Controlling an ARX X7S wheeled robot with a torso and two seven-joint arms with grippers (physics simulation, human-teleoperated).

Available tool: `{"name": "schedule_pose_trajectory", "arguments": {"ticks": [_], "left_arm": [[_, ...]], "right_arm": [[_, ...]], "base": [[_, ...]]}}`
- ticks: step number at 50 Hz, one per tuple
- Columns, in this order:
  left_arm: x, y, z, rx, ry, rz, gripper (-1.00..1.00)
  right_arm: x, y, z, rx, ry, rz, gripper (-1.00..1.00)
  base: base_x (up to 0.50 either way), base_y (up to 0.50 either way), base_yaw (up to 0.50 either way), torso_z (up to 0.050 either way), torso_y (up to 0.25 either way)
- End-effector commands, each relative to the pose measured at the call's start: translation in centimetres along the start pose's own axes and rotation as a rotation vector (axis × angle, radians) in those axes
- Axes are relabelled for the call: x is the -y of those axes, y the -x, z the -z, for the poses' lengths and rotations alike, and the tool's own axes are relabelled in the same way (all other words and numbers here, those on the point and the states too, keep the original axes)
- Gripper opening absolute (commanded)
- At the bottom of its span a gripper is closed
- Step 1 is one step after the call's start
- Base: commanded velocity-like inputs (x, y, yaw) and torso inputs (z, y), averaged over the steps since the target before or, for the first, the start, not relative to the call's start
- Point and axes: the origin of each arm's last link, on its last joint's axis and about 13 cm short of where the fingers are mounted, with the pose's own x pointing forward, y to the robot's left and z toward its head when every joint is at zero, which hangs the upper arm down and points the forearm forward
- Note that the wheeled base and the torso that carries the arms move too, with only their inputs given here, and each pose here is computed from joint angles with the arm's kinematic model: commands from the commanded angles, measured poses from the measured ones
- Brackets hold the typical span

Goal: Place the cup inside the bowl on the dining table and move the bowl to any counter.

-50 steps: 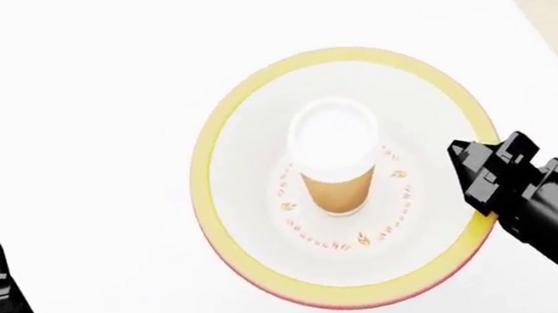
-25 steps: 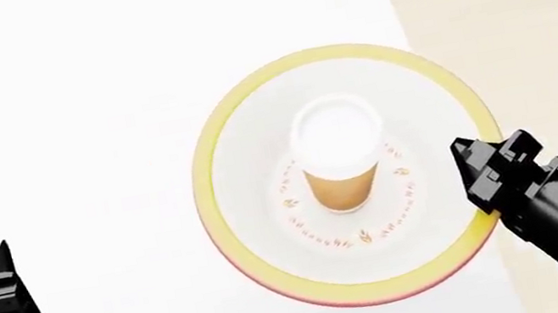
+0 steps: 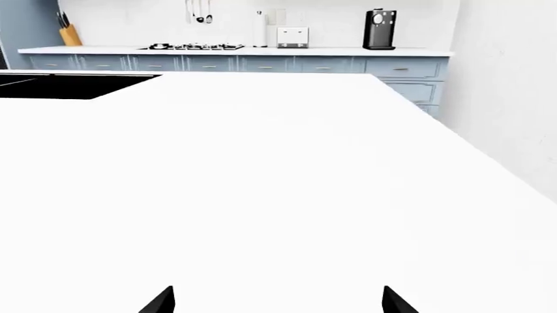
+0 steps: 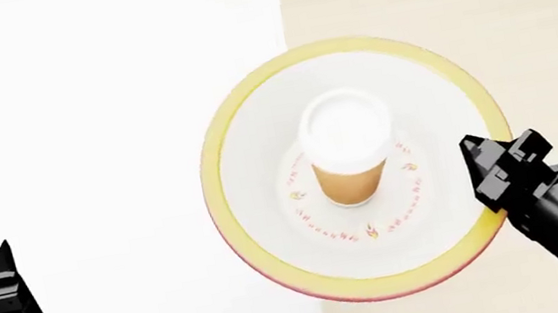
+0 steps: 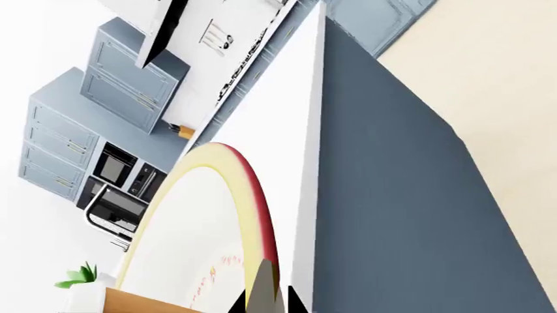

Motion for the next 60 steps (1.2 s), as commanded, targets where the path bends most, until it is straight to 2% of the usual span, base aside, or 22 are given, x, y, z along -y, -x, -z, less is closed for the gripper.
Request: {"name": "schedule_pose_trajectory", "arguments": {"ticks": [1,13,15,53,60], "left_arm": [[0.09,-0.03,-0.03,0.001,0.000,-0.002,1.00],[-0.19,0.01,0.00,0.009,-0.005,0.005,1.00],[-0.17,0.05,-0.06,0.010,-0.005,0.003,1.00],[-0.21,0.09,0.13,0.005,-0.007,-0.006,1.00],[-0.37,0.27,0.34,0.002,-0.007,-0.003,1.00]], "right_arm": [[-0.37,-0.01,-0.78,0.060,0.016,-0.023,-1.00],[-0.05,-0.19,-0.91,0.062,0.003,-0.019,-1.00],[-0.11,-0.21,-0.99,0.082,0.029,-0.033,-1.00],[0.10,-0.38,-0.94,0.103,0.017,-0.028,-1.00],[0.04,-0.42,-0.94,0.105,0.033,-0.042,-1.00]], "base": [[0.00,-0.50,0.00,0.000,0.000],[0.06,-0.50,0.00,0.000,0.000],[0.14,-0.50,0.00,0.000,0.005],[0.34,-0.45,0.00,0.000,0.001],[0.43,-0.22,0.00,0.000,0.001]]}}
